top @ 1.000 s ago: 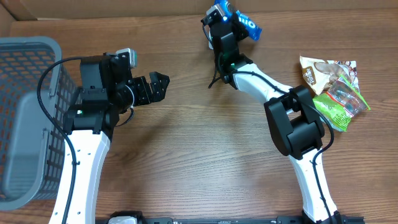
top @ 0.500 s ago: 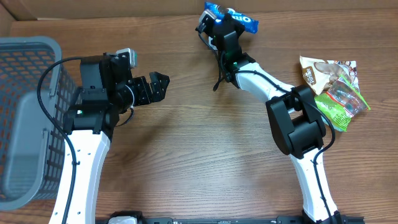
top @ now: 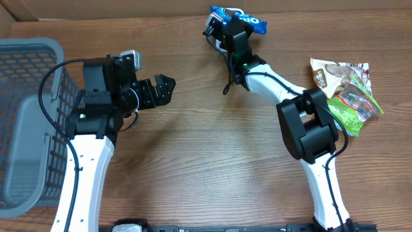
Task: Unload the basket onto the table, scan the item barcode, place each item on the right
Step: 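Hold the blue Oreo pack's barcode against the scanner with the right gripper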
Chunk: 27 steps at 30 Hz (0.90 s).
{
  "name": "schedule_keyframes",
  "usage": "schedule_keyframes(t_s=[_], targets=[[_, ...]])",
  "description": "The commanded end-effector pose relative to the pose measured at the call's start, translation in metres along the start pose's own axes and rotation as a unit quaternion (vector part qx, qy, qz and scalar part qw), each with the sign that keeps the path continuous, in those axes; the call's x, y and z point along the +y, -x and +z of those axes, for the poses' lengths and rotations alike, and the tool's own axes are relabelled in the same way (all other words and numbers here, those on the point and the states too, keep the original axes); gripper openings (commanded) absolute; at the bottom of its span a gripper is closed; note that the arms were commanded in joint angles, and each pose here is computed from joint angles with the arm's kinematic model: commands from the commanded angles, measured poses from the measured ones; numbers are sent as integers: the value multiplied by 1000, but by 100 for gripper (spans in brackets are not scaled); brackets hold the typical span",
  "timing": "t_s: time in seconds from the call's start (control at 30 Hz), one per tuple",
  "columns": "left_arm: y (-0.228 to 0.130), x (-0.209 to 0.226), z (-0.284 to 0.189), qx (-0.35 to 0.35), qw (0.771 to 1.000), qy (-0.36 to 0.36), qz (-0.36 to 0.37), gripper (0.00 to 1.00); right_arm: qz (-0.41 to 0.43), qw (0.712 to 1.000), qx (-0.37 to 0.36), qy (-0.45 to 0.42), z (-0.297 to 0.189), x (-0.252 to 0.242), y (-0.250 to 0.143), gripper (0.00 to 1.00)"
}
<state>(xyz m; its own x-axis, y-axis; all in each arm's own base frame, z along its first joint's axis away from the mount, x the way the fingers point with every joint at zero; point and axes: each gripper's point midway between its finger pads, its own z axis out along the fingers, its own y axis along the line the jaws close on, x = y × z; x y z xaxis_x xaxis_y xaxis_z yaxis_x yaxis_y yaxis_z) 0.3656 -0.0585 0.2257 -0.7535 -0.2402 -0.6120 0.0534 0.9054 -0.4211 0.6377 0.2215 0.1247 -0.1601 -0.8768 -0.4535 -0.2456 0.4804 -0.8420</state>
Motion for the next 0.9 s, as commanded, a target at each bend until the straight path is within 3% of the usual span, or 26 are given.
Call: schedule_keyframes(t_s=[0.0,0.87], targets=[[4,-2,-1,-4,1000,0,12,100,13,1000,-6,-24,-3,-36,2,4],[4,-2,-1,-4,1000,0,12,100,0,1000,18,2,1,-26,-15,4]])
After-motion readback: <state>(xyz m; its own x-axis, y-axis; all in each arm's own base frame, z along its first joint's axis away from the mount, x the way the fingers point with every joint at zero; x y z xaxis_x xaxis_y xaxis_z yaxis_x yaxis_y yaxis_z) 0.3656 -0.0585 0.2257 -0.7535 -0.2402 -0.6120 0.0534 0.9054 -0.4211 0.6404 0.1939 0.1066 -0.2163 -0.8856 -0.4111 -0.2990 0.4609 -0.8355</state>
